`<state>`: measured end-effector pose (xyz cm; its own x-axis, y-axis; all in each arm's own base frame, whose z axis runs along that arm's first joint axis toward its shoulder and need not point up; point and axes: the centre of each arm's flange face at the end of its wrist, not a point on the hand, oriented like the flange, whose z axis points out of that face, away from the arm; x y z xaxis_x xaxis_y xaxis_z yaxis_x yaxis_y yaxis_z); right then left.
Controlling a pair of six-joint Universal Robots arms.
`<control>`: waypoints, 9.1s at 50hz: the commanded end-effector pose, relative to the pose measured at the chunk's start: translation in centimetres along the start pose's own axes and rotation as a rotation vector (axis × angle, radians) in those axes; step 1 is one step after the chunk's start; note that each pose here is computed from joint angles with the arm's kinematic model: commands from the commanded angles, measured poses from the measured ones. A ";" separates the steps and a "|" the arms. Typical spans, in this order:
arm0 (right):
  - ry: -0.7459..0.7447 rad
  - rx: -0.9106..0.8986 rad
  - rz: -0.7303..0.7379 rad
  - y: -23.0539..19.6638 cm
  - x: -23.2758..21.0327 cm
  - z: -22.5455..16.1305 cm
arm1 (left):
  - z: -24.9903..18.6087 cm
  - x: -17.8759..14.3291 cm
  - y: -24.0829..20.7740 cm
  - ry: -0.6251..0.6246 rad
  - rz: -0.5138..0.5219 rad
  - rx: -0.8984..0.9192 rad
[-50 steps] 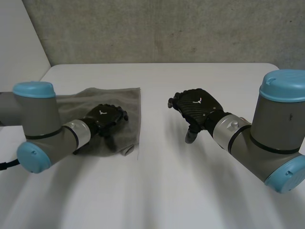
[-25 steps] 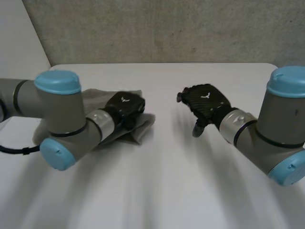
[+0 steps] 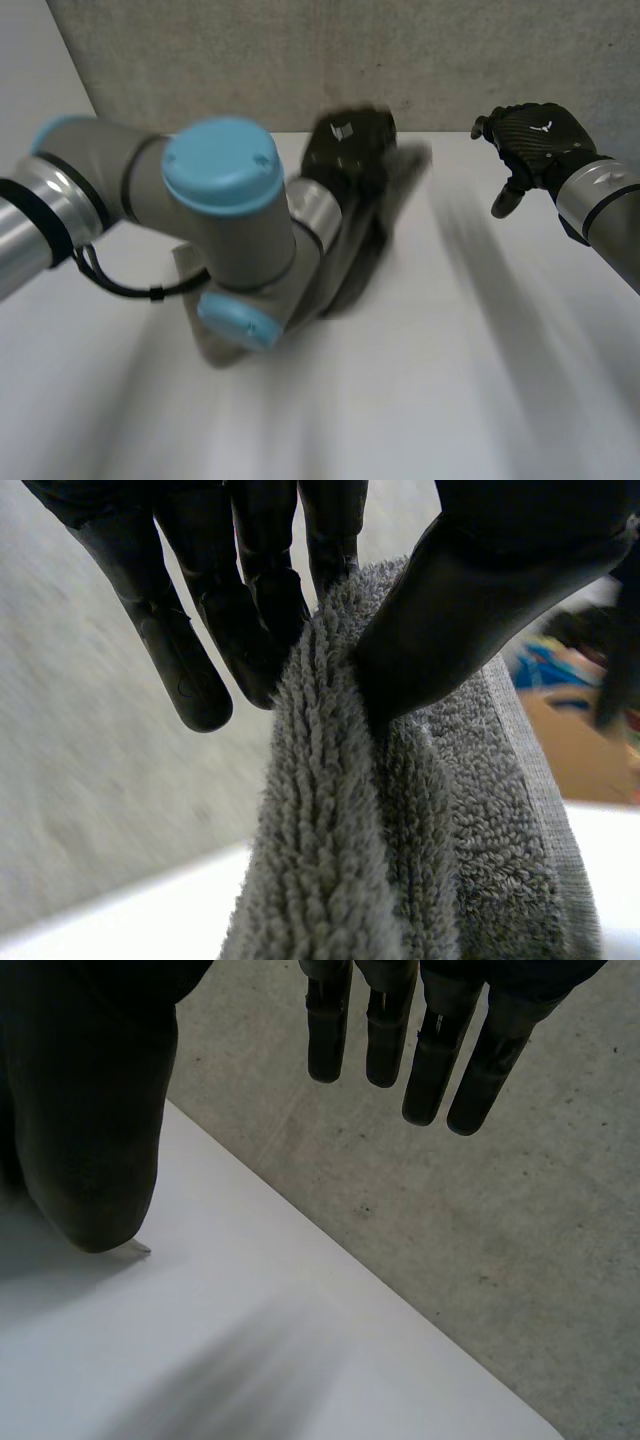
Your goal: Fold the towel.
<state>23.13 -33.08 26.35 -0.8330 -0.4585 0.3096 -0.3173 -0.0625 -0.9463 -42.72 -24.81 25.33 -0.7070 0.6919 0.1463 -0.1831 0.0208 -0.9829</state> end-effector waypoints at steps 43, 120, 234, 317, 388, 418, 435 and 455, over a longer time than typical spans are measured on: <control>-0.116 -0.068 -0.001 -1.5 -3.4 -3.0 | -6.4 -11.1 6.4 0.115 0.349 -0.361; -0.151 -0.137 -0.007 0.9 -4.5 -2.9 | -7.4 -9.5 12.1 0.210 0.404 -0.419; -0.286 -0.205 -0.204 1.3 -10.6 4.1 | -9.8 -11.8 -1.1 -0.106 -0.115 -0.118; -0.121 -0.184 0.146 8.4 -7.5 -8.8 | -10.4 -17.0 3.8 -0.228 0.030 -0.266; -0.377 0.084 -0.058 3.2 -6.5 -4.7 | -12.6 -19.4 3.1 -0.208 0.283 -0.202; -0.339 -0.029 -0.017 6.6 -5.4 -5.5 | -12.4 -20.6 9.1 -0.186 0.319 -0.282; -0.324 -0.032 -0.014 7.1 -5.1 -5.3 | -13.1 -18.2 8.2 0.045 0.282 -0.271; -0.311 -0.040 -0.010 7.4 -4.9 -5.3 | -14.3 -18.8 8.3 0.062 0.503 -0.375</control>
<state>22.52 -26.59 18.32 -0.6493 -0.7108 0.2706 -0.3474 -0.0393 -0.9369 -21.74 -27.49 13.39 -0.6521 0.7290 -0.2080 0.2946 -0.0092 -0.9556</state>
